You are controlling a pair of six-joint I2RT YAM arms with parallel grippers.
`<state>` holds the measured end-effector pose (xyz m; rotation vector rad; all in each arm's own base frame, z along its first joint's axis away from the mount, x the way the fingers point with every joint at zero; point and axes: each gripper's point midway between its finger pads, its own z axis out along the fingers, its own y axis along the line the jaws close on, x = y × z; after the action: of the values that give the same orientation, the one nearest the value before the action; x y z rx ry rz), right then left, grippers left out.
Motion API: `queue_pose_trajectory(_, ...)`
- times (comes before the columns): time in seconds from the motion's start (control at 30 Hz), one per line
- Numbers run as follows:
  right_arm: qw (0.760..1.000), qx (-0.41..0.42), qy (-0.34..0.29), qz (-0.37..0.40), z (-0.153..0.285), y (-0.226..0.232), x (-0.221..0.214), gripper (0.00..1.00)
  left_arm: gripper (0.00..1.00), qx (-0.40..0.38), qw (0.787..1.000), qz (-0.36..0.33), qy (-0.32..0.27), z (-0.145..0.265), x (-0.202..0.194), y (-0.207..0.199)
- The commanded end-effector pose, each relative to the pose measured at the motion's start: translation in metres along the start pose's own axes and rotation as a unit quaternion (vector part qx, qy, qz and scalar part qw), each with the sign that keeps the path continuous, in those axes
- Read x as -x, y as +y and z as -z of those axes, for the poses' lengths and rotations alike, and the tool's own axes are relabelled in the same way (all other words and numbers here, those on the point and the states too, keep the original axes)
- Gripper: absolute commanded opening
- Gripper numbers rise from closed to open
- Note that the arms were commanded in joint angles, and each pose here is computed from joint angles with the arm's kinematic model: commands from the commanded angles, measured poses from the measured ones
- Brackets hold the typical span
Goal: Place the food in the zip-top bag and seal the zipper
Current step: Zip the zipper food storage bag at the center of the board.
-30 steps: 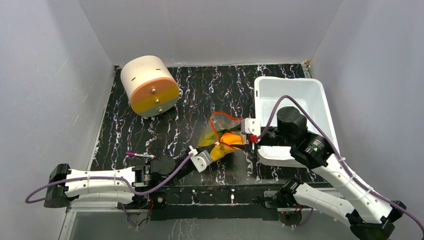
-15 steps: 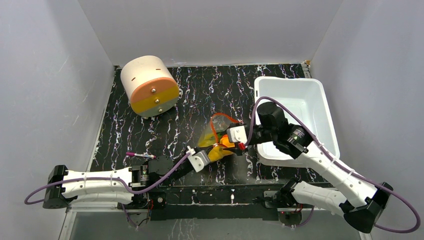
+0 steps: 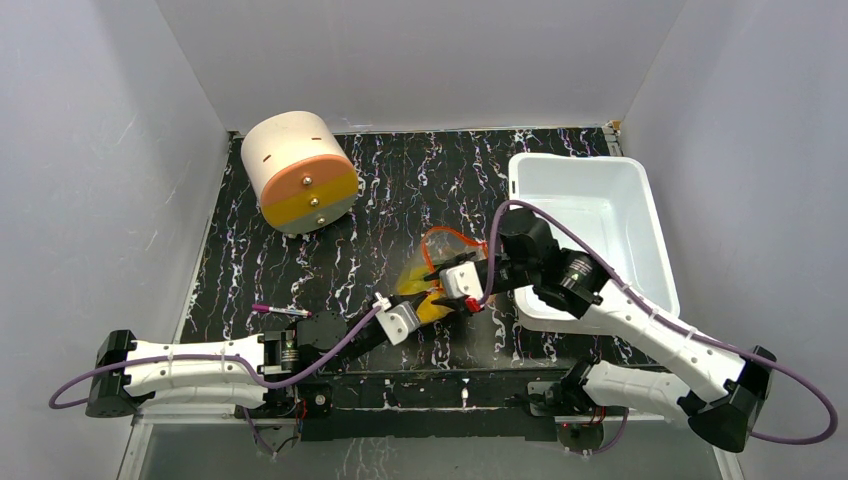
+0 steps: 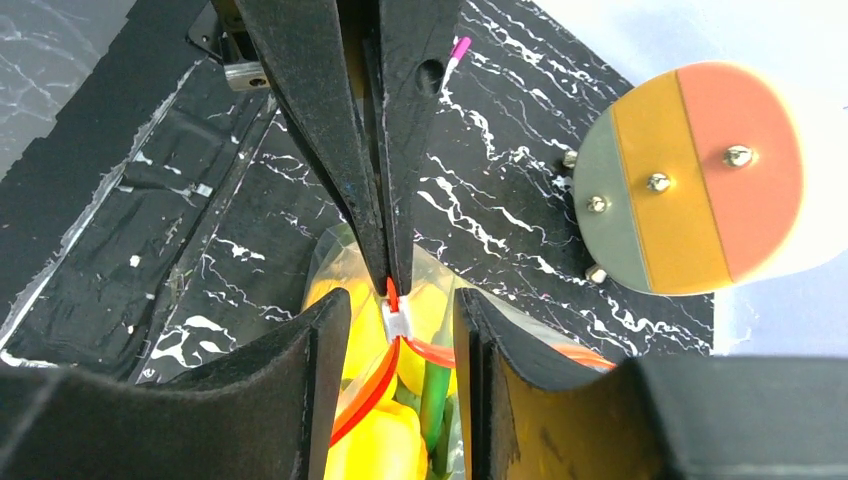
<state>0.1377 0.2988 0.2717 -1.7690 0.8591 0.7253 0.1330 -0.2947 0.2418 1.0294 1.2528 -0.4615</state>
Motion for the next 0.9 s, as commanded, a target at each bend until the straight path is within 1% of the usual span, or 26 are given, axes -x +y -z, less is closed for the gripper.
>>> queue_pose_trajectory(0.0, 1.0, -0.004, -0.004, 0.024, -0.007, -0.008, 0.005, 0.38, 0.0, 0.014, 0.999, 0.021, -0.04, 0.001, 0.024, 0.01)
queue_pose_trajectory(0.17, 0.999, -0.02, 0.044, 0.017, -0.008, -0.008, -0.022, 0.21, 0.0, 0.011, 0.999, 0.024, -0.037, 0.001, 0.021, 0.008)
queue_pose_trajectory(0.23, 0.997, -0.038, 0.058, 0.019, -0.004, -0.012, -0.026, 0.19, 0.0, 0.01, 0.999, 0.031, -0.035, 0.004, 0.02, 0.009)
queue_pose_trajectory(0.33, 0.993, -0.081, 0.082, 0.018, 0.005, -0.023, -0.033, 0.09, 0.0, 0.049, 0.997, 0.052, -0.038, 0.012, 0.015, 0.022)
queue_pose_trajectory(0.4, 0.99, -0.097, 0.097, 0.019, 0.01, -0.026, -0.038, 0.02, 0.0, 0.053, 0.996, 0.054, -0.036, 0.015, 0.012, 0.025)
queue_pose_trajectory(0.43, 0.99, -0.099, 0.099, 0.019, 0.011, -0.026, -0.038, 0.0, 0.0, 0.053, 0.997, 0.055, -0.032, 0.016, 0.011, 0.025)
queue_pose_trajectory(0.57, 0.991, -0.095, 0.094, 0.008, 0.01, -0.025, -0.036, 0.0, 0.0, 0.049, 0.997, 0.058, -0.02, 0.018, 0.006, 0.024)
queue_pose_trajectory(0.7, 0.993, -0.085, 0.076, -0.004, 0.006, -0.024, -0.028, 0.0, 0.0, 0.012, 0.999, 0.046, -0.022, 0.016, 0.009, 0.011)
queue_pose_trajectory(0.73, 0.994, -0.084, 0.067, -0.006, 0.005, -0.024, -0.024, 0.0, 0.04, 0.007, 0.999, 0.043, -0.016, 0.014, 0.008, 0.009)
queue_pose_trajectory(0.77, 0.995, -0.085, 0.059, -0.005, 0.005, -0.026, -0.019, 0.0, 0.1, 0.004, 0.999, 0.039, -0.008, 0.012, 0.006, 0.008)
queue_pose_trajectory(0.87, 0.995, -0.088, 0.045, -0.002, 0.005, -0.029, -0.011, 0.0, 0.22, -0.009, 0.999, 0.035, 0.005, 0.007, 0.006, 0.002)
